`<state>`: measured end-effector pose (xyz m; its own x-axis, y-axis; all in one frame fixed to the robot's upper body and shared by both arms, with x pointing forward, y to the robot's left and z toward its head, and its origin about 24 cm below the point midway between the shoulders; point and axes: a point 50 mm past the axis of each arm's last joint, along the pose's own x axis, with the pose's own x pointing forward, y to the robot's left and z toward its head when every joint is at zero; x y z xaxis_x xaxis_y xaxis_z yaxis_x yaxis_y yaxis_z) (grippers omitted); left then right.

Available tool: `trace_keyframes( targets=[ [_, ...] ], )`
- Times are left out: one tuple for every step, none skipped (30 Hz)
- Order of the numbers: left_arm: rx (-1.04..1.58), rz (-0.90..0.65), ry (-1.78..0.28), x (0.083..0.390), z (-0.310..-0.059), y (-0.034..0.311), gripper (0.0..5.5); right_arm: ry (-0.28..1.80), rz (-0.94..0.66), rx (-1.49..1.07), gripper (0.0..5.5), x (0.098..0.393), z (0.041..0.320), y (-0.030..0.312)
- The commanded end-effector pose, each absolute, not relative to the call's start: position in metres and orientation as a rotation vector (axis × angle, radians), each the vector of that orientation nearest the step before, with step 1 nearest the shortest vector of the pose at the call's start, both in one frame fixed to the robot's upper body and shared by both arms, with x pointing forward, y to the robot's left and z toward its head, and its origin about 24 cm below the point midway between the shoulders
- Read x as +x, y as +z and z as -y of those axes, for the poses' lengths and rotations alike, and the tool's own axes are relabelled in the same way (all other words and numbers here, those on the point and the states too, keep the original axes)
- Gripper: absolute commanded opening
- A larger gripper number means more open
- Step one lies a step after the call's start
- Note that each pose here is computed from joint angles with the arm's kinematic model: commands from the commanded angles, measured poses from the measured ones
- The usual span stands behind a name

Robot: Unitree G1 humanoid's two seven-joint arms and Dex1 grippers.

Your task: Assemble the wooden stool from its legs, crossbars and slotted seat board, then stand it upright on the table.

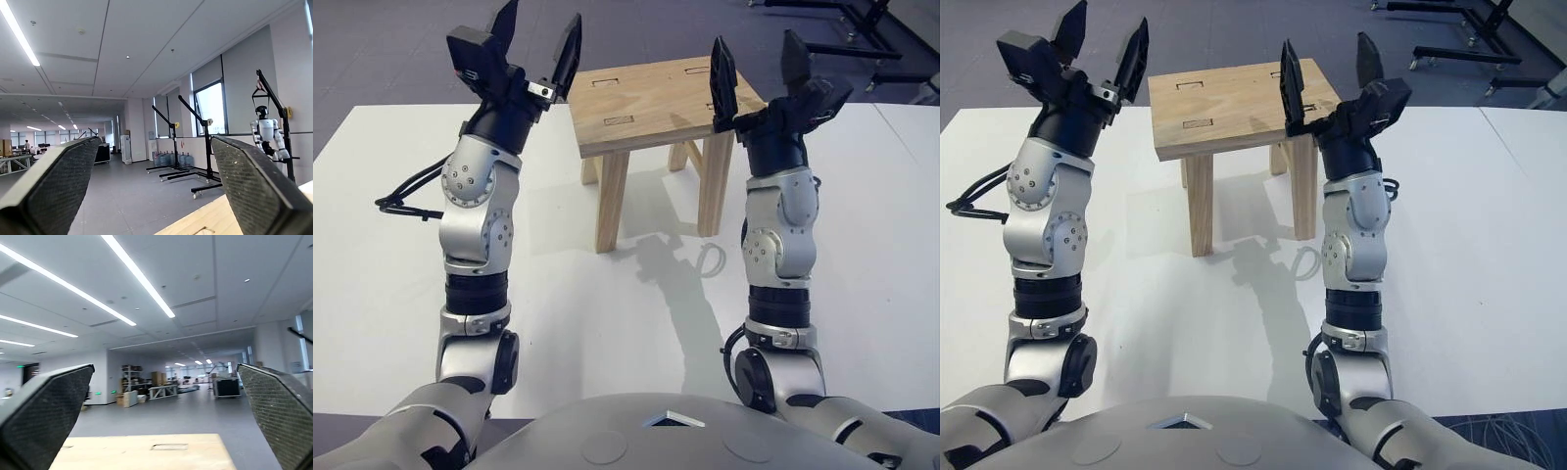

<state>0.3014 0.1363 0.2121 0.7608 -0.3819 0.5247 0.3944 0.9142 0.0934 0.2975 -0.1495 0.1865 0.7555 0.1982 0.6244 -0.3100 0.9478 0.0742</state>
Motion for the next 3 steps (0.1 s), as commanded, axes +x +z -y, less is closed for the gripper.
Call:
trace_keyframes(
  targets=[
    [0.000, 0.589, -0.421, 0.3050, -0.1310, 0.2163, 4.14, 0.247, 0.699, 0.112, 5.38, 0.3003, 0.1504, 0.1953],
    [0.004, 0.595, -0.405, 0.3060, -0.1314, 0.2168, 4.34, 0.248, 0.703, 0.100, 5.40, 0.3006, 0.1499, 0.1962],
    [0.011, 0.602, -0.392, 0.3070, -0.1318, 0.2173, 4.49, 0.251, 0.706, 0.088, 5.40, 0.3010, 0.1495, 0.1963]
  ],
)
